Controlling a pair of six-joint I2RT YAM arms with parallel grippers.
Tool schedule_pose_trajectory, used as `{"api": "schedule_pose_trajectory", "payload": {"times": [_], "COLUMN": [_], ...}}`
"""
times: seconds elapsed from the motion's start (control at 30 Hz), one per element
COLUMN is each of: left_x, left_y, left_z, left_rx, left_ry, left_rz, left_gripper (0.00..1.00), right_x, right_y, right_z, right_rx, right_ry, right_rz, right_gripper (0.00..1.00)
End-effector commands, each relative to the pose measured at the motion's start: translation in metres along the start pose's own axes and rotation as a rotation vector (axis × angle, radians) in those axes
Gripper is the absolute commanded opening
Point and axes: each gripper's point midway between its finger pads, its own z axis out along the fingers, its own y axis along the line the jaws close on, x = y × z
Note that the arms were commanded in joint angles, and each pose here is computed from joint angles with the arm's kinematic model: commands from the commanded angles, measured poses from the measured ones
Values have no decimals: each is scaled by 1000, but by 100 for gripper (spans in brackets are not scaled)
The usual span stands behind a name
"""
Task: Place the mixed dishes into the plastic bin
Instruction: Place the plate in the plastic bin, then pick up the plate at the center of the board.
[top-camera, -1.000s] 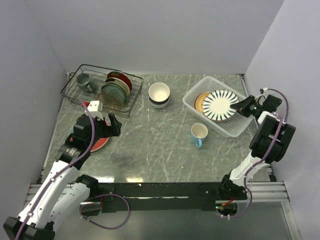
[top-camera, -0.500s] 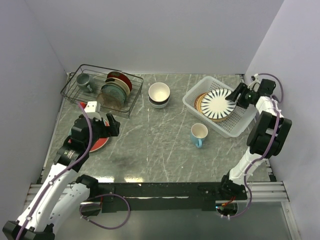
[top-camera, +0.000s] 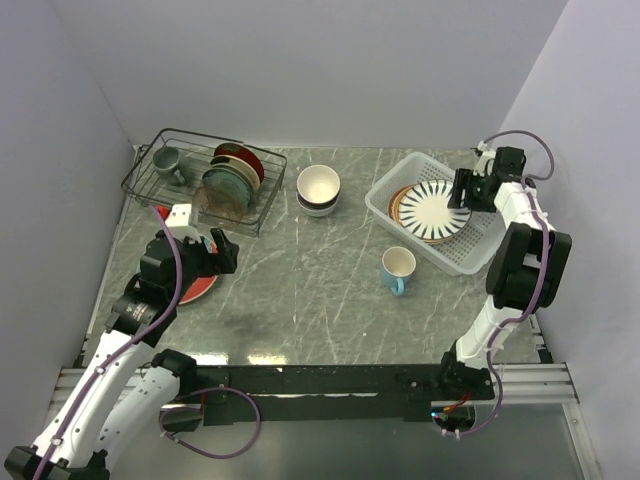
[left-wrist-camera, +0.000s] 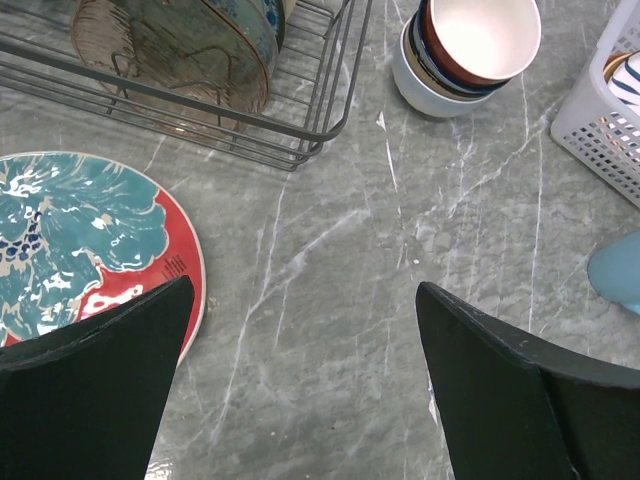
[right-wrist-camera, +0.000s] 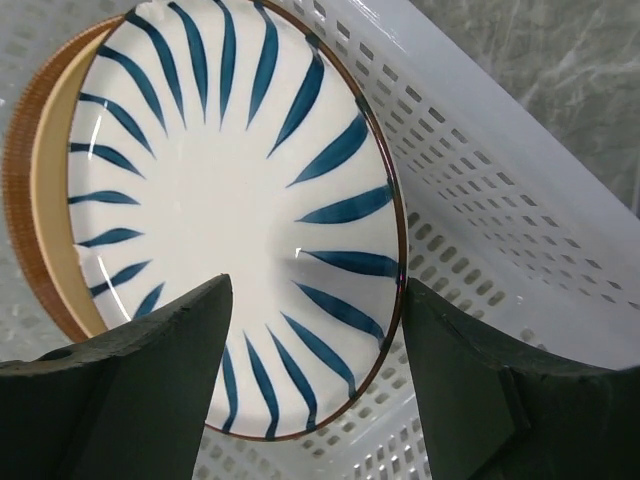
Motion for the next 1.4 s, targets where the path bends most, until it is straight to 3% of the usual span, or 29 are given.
{"api": "schedule_pose_trajectory", "payload": {"times": [0.0, 0.2, 0.43, 0.73, 0.83, 0.93, 1.1, 1.37], "left_x": [-11, -16, -17, -11, -9, -7, 2, 35], "left_y": [1, 3, 3, 2, 3, 6, 8, 31], "left_z": [-3, -8, -9, -5, -2, 1, 10, 38], "left_rx": [-9, -12, -13, -9, -17, -36, -59, -229], "left_ry": [-46, -77, -79, -55, -42, -28, 26, 193], "left_rz": [-10, -19, -19, -20, -20, -22, -32, -63], "left_gripper": [99, 99, 99, 99, 99, 99, 99, 99], "right_x": [-40, -50, -51, -47, -40, -31, -8, 36], "right_y": [-11, 2, 41, 107, 116, 123, 112, 141], "right_z": [-40, -73, -111, -202, -224, -243, -240, -215], "right_rx": [121, 121, 3, -182, -187, -188, -137, -371], "right_ry": [-128, -213, -308, -540, -615, -694, -798, -696], "right_rz": [-114, -156, -194, -282, -318, -357, -251, -342], "right_gripper": [76, 76, 77, 80, 86, 100, 100, 100]}}
